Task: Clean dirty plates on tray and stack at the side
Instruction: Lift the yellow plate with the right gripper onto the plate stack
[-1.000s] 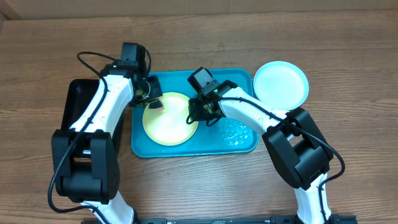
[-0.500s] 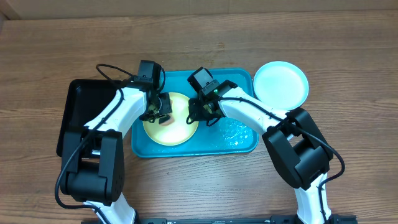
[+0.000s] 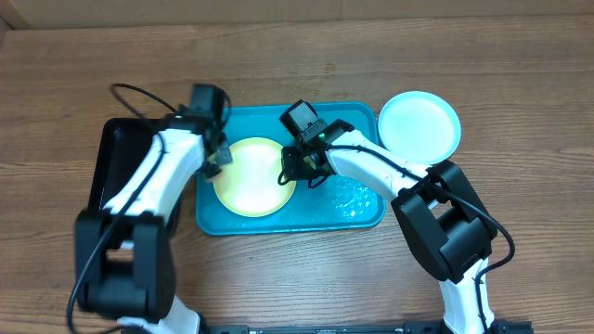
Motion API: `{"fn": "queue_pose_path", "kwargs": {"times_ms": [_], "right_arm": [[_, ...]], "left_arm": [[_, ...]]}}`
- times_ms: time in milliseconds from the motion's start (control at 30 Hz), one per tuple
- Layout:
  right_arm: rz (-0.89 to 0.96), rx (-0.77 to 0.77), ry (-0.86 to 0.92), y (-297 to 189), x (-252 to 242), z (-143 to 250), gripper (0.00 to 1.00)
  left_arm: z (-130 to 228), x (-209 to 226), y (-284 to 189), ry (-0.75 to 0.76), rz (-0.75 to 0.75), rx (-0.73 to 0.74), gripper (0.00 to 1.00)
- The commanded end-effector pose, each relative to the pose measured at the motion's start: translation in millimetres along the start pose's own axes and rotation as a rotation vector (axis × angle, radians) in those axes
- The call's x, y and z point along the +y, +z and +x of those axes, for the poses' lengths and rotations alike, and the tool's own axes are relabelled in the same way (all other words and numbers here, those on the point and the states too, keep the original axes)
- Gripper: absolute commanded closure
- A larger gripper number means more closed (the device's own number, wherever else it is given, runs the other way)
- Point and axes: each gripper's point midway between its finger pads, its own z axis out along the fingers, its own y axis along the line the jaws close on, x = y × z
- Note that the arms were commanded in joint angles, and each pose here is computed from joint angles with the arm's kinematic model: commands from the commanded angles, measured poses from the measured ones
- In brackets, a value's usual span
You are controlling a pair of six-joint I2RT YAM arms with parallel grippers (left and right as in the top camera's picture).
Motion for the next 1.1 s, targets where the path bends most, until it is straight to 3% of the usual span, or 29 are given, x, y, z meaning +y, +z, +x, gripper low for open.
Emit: {"fn": "queue_pose_path", "kwargs": {"times_ms": [0,233,367,600,767,967,1067], "right_arm": [[0.106,0.003,-0.010,5,-26,0,0.96],[0.139,-0.095,-0.218,-49,7,-30,0.96],[0.354,-0.249,-0.261,-107,8,-59,0.96],[0.781,-0.427,-0.494,-219,15,-81,0.96],[1.011,-0.543,-0.548,-281,26,-77,0.96],[1.227,-0.512,-0.794,-310,47,-66,0.96],[1.319,-0.564,-0.807,-326,56,-63,0.96]], "left_arm": [[-48,17,-67,-0.132,0.077,-0.208,0.96],[-63,78,-113,-0.294,0.081,-0.326,0.96],[-55,109,-97,-0.384,0.089,-0.251,0.96],[-49,140,-73,-0.495,0.122,-0.171,0.95],[-48,141,-68,-0.509,0.146,-0.151,0.95],[-49,131,-69,-0.500,0.198,-0.140,0.96],[-49,131,-69,-0.500,0.199,-0.140,0.96]]}}
